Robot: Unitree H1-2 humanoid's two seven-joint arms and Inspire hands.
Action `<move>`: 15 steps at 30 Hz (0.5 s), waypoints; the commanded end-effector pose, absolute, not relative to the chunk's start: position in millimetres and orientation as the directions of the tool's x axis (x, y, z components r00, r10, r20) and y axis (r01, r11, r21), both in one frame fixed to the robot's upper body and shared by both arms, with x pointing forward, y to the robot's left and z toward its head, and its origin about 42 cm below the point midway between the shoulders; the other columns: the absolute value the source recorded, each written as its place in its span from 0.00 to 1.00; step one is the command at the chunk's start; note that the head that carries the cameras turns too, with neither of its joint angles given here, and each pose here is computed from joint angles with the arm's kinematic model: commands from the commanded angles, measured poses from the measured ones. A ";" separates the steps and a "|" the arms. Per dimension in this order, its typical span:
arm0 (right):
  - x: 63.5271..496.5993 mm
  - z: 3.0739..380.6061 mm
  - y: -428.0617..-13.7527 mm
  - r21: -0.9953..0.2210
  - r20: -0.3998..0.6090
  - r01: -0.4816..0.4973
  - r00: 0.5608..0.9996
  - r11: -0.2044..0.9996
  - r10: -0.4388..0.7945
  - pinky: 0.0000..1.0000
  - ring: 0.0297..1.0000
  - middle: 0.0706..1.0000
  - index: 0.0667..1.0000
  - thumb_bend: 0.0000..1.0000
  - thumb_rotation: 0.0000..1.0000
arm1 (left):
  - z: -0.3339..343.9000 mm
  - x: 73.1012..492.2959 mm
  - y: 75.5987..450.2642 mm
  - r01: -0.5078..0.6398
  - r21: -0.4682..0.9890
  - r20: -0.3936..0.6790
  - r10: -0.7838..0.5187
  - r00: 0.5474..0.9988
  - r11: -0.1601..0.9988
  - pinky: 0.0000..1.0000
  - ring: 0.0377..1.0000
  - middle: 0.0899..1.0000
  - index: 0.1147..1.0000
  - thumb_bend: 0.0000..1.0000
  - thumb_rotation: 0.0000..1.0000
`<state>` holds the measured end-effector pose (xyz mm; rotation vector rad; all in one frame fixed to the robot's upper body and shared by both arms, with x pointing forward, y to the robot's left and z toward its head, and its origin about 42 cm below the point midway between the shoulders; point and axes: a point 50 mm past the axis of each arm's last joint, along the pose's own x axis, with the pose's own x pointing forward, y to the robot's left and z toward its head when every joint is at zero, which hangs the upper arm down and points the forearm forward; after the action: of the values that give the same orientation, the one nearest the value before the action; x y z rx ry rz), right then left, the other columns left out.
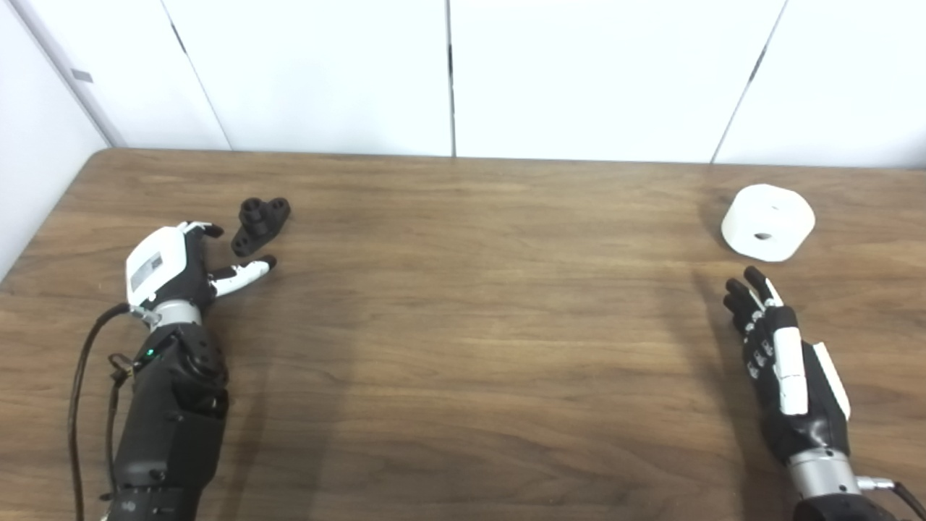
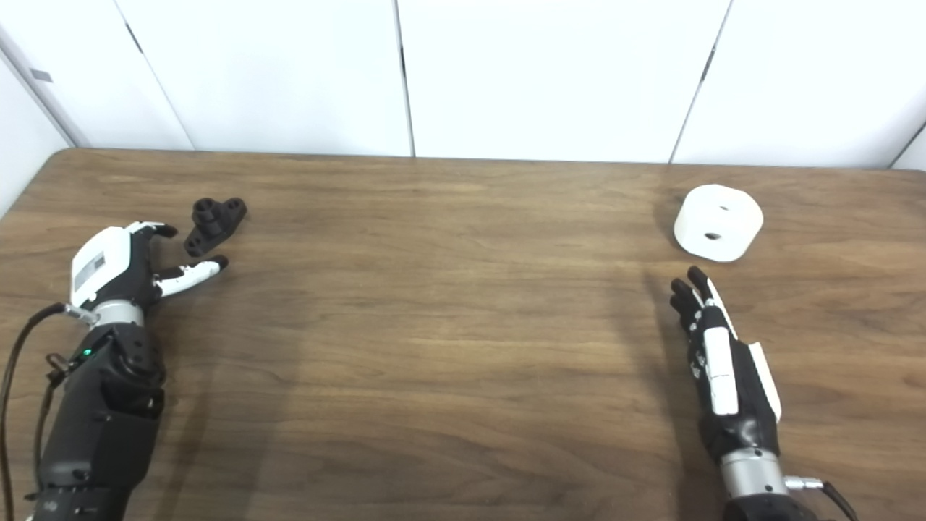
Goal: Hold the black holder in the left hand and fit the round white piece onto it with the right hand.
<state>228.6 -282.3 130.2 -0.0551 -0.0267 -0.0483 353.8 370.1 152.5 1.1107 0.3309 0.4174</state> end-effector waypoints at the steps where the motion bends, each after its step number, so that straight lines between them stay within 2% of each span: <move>1: 223.3 132.3 -283.2 -0.067 0.061 0.046 0.997 0.997 -0.042 1.00 0.94 0.93 0.95 0.52 1.00 | 177.1 370.3 377.6 -0.240 0.915 0.058 0.483 0.873 0.324 1.00 0.97 0.92 0.76 0.89 0.49; 15: 223.3 126.9 -279.2 -0.056 0.054 0.050 0.997 0.997 -0.047 1.00 0.95 0.92 0.95 0.56 1.00 | 170.6 389.1 382.5 -0.248 0.912 0.067 0.479 0.875 0.326 1.00 0.95 0.90 0.74 0.88 0.44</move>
<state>228.8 -280.0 127.3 -0.0530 -0.0383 -0.0506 375.7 375.8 144.7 1.1177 0.3208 0.4397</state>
